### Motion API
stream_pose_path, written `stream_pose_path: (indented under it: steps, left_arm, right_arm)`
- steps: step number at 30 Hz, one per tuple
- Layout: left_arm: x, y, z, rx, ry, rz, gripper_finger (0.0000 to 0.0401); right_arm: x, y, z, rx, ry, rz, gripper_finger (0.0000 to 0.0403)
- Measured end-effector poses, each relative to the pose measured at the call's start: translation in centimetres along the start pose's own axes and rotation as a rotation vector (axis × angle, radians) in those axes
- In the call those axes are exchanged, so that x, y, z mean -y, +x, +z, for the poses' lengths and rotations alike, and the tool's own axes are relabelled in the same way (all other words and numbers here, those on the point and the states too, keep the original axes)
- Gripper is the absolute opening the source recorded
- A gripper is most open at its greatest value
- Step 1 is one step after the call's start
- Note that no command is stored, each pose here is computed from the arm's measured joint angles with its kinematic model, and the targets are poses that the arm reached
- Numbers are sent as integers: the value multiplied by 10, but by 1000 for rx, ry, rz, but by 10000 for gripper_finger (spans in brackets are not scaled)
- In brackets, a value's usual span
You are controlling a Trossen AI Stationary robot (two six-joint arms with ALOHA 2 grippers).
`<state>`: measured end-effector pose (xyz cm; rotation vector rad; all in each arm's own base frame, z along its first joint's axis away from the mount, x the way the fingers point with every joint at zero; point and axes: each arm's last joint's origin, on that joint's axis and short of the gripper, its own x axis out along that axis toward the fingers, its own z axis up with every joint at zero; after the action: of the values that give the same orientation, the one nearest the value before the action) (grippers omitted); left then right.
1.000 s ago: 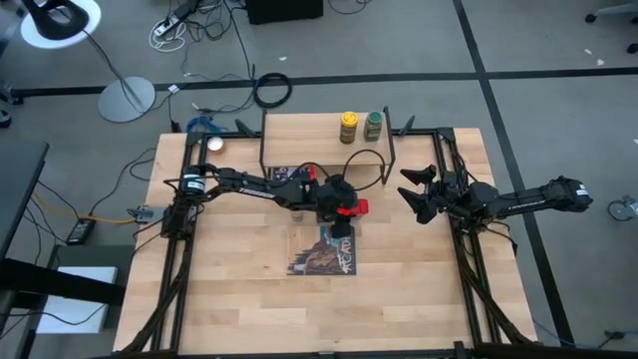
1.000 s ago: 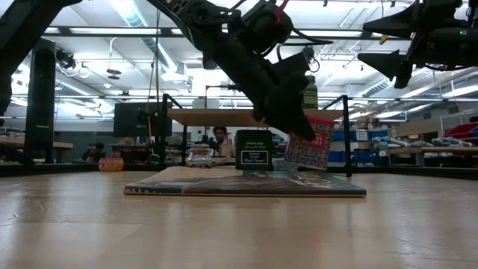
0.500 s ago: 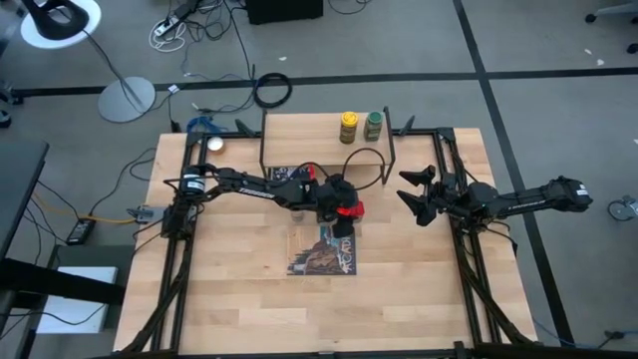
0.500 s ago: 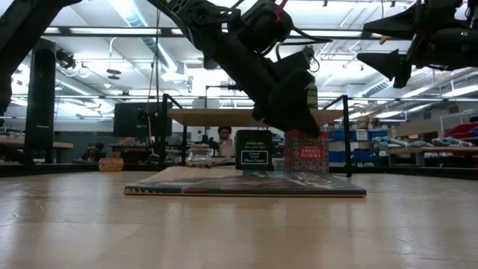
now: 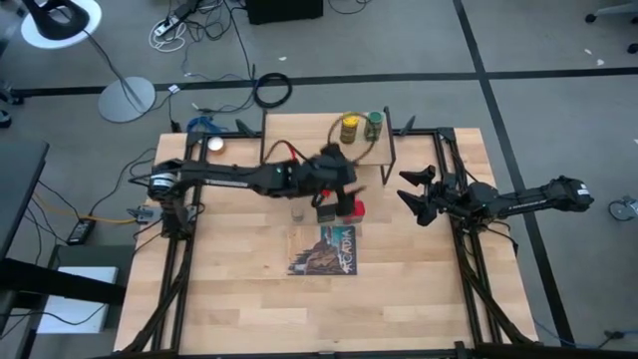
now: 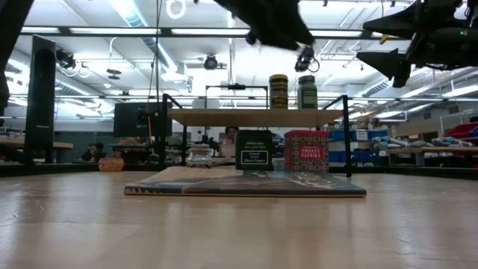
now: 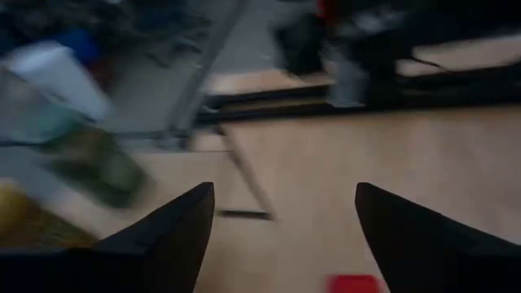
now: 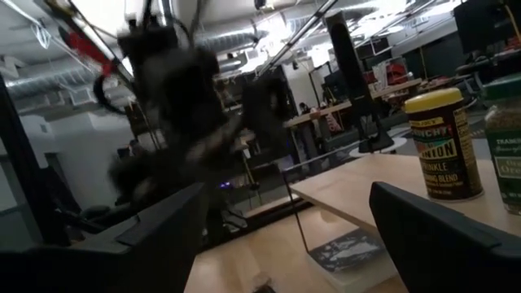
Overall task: Shelf spices
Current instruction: Remove the yellow seasoning bottle from the shelf
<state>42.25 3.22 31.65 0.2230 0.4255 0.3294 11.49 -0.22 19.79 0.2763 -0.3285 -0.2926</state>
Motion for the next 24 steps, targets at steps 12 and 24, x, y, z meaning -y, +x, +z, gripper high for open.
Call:
stream_pose_path:
  steps: [12,24]
  left_arm:
    - [-99,20,-23,-40,-247,250,343]
    - [-114,49,-36,65,-310,229,384]
  right_arm:
    - [1,2,-3,-20,-12,-26,337]
    - [1,3,-5,-29,-30,-31,336]
